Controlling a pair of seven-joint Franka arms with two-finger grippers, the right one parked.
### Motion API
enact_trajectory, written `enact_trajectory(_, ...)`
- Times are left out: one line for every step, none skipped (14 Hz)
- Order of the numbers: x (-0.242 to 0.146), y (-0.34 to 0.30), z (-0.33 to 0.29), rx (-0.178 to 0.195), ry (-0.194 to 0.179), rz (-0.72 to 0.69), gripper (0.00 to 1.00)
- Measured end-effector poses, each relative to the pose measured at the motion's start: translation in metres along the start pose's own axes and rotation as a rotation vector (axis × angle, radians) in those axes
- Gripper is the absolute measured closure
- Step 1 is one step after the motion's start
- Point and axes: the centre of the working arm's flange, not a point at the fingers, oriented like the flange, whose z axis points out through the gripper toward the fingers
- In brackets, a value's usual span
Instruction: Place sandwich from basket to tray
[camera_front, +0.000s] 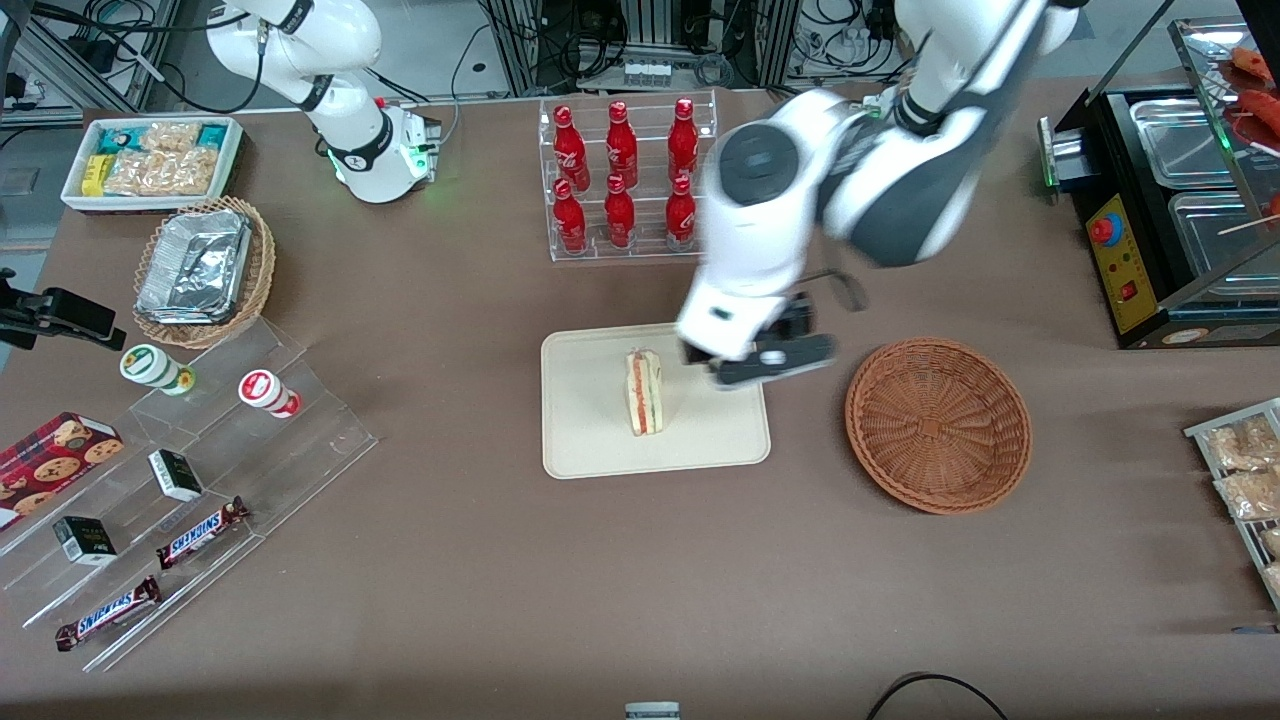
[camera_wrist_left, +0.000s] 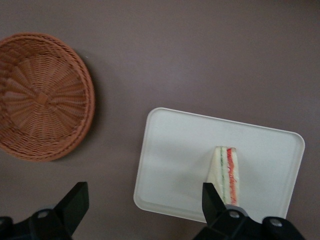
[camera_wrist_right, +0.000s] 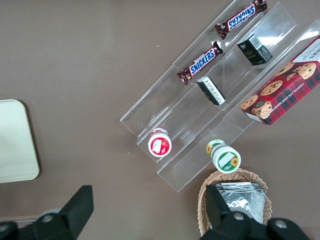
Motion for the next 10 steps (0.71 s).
enact_trajectory(0.013, -0.025, -0.014, 0.0, -0.014, -0.005, 0.0)
enact_trajectory(0.024, -0.049, -0.027, -0.005, -0.027, -0.009, 0.0)
enact_trajectory(0.034, -0.071, -0.039, -0.015, -0.03, -0.021, 0.0)
enact_trajectory(0.043, -0.091, -0.051, -0.029, -0.025, -0.04, 0.0)
enact_trajectory(0.049, -0.107, -0.061, -0.036, -0.022, -0.049, 0.0)
enact_trajectory(0.05, -0.122, -0.068, -0.028, -0.026, -0.04, 0.0)
enact_trajectory(0.05, -0.133, -0.072, -0.018, -0.031, -0.018, 0.0)
enact_trajectory(0.05, -0.145, -0.075, -0.015, -0.038, 0.006, 0.0)
enact_trajectory(0.051, -0.158, -0.079, -0.023, -0.045, 0.024, 0.0)
enact_trajectory(0.054, -0.175, -0.082, -0.036, -0.052, 0.04, 0.0)
